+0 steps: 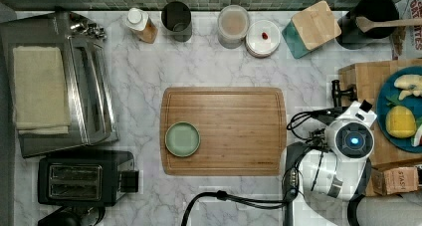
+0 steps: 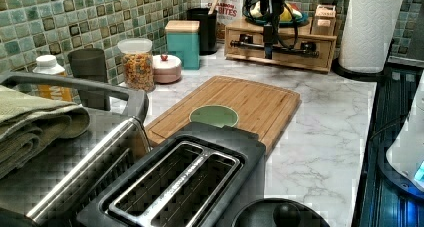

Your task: Open the drawer.

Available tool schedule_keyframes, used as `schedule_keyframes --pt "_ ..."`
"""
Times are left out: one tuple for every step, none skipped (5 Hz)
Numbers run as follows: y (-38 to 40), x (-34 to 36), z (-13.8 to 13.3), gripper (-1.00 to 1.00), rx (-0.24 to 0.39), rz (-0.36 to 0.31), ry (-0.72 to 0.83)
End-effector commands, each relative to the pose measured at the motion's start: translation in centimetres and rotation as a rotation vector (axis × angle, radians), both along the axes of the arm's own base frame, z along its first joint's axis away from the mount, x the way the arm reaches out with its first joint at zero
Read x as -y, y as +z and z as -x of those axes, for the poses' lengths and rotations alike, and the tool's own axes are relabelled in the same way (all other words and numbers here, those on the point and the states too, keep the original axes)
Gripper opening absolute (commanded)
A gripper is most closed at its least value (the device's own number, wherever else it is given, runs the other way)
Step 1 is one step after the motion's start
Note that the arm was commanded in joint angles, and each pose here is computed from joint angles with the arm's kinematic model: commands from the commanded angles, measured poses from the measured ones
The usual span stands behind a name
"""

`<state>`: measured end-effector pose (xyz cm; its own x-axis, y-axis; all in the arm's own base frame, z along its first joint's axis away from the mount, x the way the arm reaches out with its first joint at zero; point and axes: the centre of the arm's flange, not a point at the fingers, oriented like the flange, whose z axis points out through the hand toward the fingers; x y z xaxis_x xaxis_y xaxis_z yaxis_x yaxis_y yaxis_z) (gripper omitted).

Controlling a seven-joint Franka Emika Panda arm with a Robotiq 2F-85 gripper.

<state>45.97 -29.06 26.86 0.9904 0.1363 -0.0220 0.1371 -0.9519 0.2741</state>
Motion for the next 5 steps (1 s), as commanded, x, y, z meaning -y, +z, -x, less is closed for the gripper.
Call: schedule_keyframes --pt "-1.5 -0.7 -2.7 1.0 0.045 -0.064 -0.07" --pt "-1.7 -0.5 -3.2 1.0 0.047 -0.05 -0.055" --pt "-1.6 -1.2 -4.1 1.0 0.04 -0.08 -0.001" --pt "-3.2 -3.8 -5.3 1.0 0.076 -0.117 -0.006" --pt "-3.7 -5.7 -6.5 1.0 0.045 -0.135 0.006"
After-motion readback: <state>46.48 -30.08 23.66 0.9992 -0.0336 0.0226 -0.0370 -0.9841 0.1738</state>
